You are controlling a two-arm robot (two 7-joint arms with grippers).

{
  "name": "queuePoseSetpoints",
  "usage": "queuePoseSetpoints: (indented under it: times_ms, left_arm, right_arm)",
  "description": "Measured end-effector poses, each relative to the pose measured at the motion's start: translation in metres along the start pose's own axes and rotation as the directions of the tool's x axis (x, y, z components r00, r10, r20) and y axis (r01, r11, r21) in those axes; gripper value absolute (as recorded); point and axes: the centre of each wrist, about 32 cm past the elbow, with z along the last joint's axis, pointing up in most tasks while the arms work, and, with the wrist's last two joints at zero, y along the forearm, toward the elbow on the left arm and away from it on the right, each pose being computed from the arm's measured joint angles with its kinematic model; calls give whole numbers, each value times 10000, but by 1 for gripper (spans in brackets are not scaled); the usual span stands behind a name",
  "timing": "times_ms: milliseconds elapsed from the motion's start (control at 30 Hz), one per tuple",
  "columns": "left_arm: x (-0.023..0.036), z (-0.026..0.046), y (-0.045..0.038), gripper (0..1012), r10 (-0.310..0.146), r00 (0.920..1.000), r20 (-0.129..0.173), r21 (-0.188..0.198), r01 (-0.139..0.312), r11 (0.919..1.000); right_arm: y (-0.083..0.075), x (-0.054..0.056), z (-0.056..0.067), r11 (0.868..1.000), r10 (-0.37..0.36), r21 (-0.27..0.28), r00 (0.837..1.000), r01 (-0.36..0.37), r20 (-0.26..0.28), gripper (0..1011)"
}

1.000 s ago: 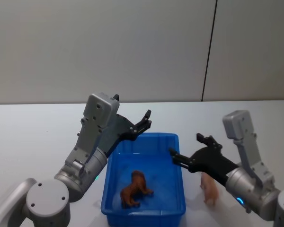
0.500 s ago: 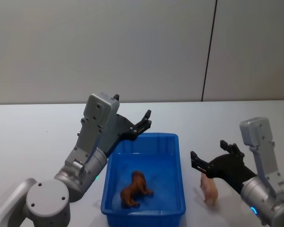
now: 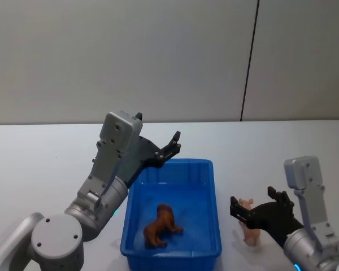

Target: Pick up the two dolls from the table and place them into the box.

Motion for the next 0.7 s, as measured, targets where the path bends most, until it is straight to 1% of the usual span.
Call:
queuePoseSetpoints:
  times_ms: [367,533,700]
  left_arm:
    - [0,0,0,1001,-1,10000,0,1,1,10000]
    - [0,0,0,1001,0,10000,1,1,0,10000]
    - [0,0,0,1001,-1,10000,0,1,1,10000]
  right_arm:
    - [36,-222,-59,9974,-500,-528,9982,482,-342,1001]
    - [66,-298,-78,9945,-745,-759,9966,715,-365,1001]
    - [97,-339,-86,9921,-907,-898,9953,873,-342,1001]
